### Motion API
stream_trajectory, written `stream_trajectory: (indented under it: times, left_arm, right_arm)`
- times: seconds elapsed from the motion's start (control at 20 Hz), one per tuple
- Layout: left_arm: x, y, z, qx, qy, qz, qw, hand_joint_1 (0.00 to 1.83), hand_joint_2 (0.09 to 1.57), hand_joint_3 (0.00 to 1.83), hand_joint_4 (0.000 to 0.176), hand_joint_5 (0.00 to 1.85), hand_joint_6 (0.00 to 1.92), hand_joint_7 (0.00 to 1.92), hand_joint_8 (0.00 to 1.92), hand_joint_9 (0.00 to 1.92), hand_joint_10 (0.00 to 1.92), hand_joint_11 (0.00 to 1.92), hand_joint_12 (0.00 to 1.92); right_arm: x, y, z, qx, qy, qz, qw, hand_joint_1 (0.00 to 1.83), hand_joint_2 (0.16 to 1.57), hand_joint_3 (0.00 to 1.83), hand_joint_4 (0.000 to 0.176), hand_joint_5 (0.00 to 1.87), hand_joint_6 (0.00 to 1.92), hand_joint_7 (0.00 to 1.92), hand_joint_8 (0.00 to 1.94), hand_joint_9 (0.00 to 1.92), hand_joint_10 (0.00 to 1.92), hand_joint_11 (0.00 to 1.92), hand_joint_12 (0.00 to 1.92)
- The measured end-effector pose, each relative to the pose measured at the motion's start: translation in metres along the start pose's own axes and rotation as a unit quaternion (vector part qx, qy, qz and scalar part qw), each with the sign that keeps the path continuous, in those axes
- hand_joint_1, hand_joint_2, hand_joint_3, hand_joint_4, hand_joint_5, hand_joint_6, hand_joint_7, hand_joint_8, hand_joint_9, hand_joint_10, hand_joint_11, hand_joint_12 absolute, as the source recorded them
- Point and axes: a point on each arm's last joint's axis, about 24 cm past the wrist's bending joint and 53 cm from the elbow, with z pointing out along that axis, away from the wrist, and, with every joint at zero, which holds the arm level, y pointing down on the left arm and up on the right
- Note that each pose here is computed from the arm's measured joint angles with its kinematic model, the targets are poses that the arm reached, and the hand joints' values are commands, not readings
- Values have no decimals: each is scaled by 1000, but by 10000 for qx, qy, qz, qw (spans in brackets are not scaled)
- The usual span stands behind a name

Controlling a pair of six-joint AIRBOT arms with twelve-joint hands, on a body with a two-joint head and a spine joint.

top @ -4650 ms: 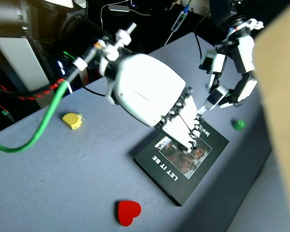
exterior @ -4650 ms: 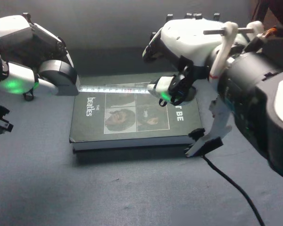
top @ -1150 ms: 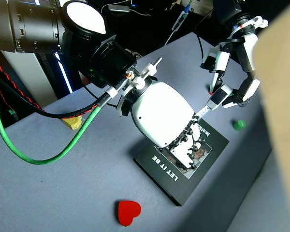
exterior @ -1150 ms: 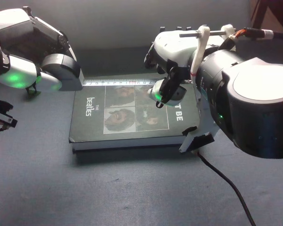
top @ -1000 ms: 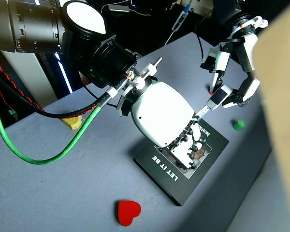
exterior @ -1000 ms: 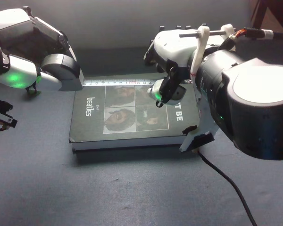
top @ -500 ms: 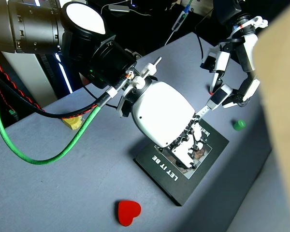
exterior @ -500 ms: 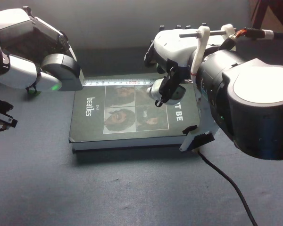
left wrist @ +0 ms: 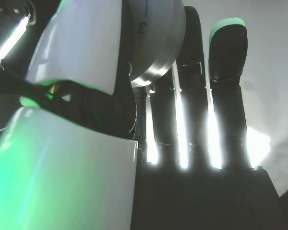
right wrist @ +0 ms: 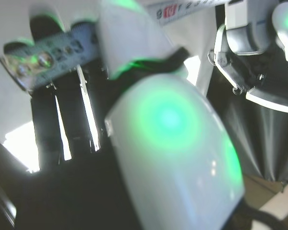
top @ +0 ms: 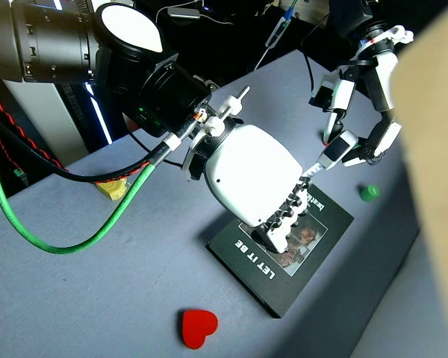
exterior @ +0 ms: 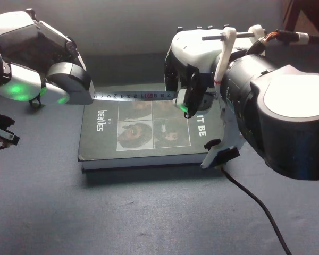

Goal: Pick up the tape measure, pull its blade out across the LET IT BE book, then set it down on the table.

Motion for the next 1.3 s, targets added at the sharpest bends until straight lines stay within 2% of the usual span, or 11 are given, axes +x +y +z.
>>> stream_trajectory:
  times: [0.35,0.5,0.75,1.0,1.05,1.3]
  left_arm:
    - [0,0,0,-3,3,-59,10000,1490,1087,0,0,912,1008,1132,605,950,990,823,1494]
    - [0,0,0,-6,5,-69,10000,1490,1087,0,0,910,1008,1138,602,948,991,818,1497]
    - [-1,-1,0,20,-14,-76,10000,1491,1087,0,0,899,1006,1142,605,953,987,821,1497]
    - [0,-1,0,21,-15,-105,9999,1490,1087,0,0,910,1007,1135,602,952,989,824,1494]
    - [0,-1,0,24,-12,-108,9999,1490,1087,0,0,911,1006,1137,600,954,988,816,1499]
    - [1,-2,1,28,-6,-111,9999,1490,1087,0,0,911,1006,1137,600,954,988,815,1499]
  right_arm:
    - [-2,-6,-4,-43,24,-35,10000,1353,1175,1,0,774,1180,946,1092,755,1431,604,1502]
    - [-5,-16,-8,-33,58,-69,10000,1353,1176,1,0,766,1183,947,1096,755,1431,605,1504]
    - [-22,-37,-8,63,-68,-116,9999,1353,1177,0,0,760,1200,947,1092,755,1428,610,1506]
    - [-29,-41,-9,-36,-110,-192,9997,1352,1176,0,0,779,1208,934,1087,756,1428,591,1497]
    - [-36,-49,-9,-6,-144,-216,9997,1352,1176,0,0,781,1209,930,1086,757,1427,587,1495]
    - [-43,-60,-7,25,-154,-254,9996,1351,1174,0,0,801,1208,929,1079,750,1426,606,1504]
